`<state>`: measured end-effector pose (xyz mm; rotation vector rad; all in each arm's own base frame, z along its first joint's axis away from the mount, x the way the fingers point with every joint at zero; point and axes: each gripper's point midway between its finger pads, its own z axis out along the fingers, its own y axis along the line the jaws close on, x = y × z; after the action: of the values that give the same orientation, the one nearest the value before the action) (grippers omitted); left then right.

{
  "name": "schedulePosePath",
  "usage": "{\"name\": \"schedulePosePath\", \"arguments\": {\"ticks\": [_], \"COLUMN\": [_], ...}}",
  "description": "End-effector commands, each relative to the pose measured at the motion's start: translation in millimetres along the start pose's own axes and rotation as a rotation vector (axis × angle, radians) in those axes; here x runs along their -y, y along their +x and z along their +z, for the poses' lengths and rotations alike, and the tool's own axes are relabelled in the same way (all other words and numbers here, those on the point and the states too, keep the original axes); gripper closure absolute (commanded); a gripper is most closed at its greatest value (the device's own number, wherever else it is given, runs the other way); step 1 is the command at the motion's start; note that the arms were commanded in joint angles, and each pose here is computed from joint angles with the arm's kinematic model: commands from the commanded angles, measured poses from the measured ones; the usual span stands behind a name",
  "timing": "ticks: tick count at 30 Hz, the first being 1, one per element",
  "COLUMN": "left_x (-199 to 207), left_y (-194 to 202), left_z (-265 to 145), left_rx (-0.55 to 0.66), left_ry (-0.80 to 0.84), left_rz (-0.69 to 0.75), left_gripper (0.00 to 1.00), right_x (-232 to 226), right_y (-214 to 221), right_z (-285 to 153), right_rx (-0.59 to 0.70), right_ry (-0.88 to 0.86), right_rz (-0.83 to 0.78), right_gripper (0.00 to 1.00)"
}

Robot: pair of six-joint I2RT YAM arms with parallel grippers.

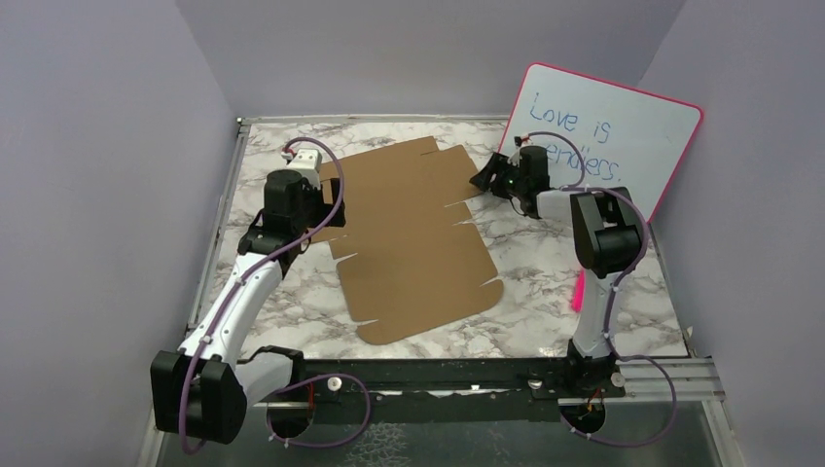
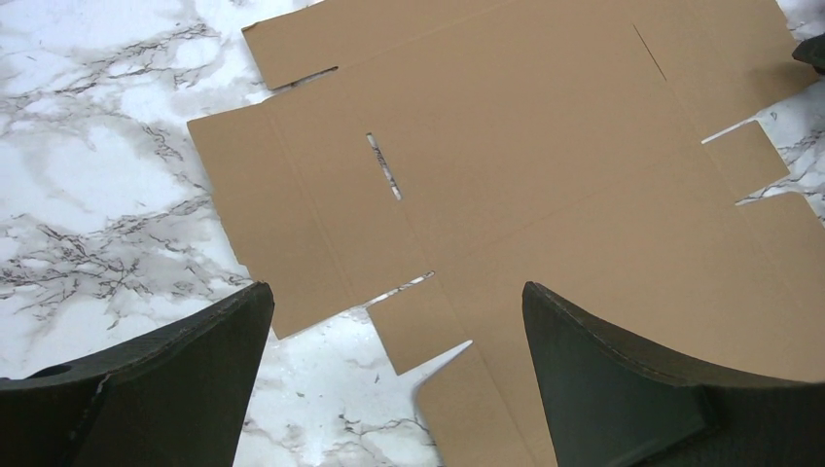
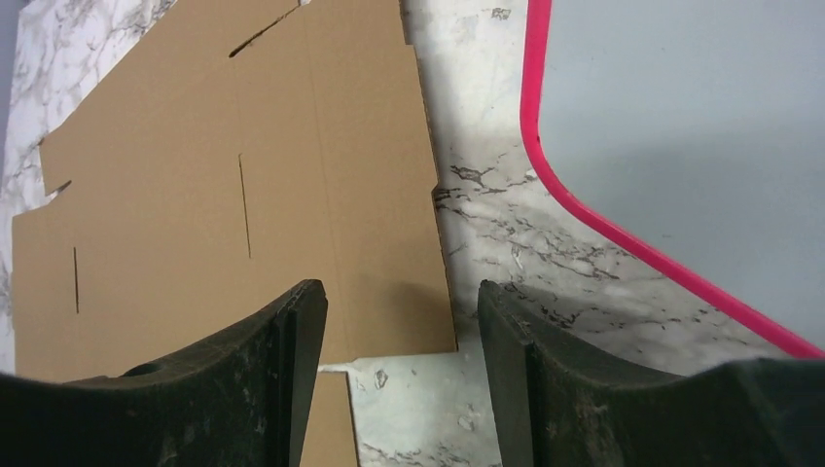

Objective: Fold the paper box

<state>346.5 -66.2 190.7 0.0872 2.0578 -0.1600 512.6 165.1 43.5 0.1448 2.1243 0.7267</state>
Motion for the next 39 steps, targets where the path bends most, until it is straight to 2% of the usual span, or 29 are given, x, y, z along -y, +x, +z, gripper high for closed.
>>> {"name": "schedulePosePath", "arguments": {"ticks": [1, 6, 14, 22, 28, 36, 39], "left_x": [-2.2, 2.4, 9.7, 15.3, 18.7, 15.4, 7.0], "left_y": [2.8, 5.1, 8.4, 9.0, 8.7, 2.6, -4.2], "left_z": [-4.8, -3.8, -0.8, 2.8, 12.9, 35.7, 47.5], "left_rx": [0.0, -0.007, -0.019, -0.021, -0.04, -0.072, -0.068], "left_ry": [-0.03, -0.014, 0.01, 0.032, 0.039, 0.061, 0.048], "left_rz": [0.046, 0.055, 0.059, 0.029, -0.012, -0.11, -0.16], "left_gripper": [0.01, 0.01, 0.01, 0.01, 0.01, 0.01, 0.01], "right_x": [0.3, 0.1, -1.7, -9.0, 4.9, 21.6, 29.7], "right_y": [15.6, 27.0, 43.6, 64.6, 78.3, 80.6, 79.5], "right_z": [7.9, 3.9, -34.8, -85.2, -114.4, -137.4, -141.7], "right_rx": [-0.067, -0.098, -0.136, -0.185, -0.198, -0.184, -0.163], "right_ry": [-0.027, -0.044, -0.062, -0.061, 0.022, 0.119, 0.169], "right_rz": [0.011, 0.011, -0.012, -0.03, -0.052, -0.084, -0.085], "right_gripper": [0.4, 0.61, 0.99, 0.99, 0.99, 0.99, 0.96]}}
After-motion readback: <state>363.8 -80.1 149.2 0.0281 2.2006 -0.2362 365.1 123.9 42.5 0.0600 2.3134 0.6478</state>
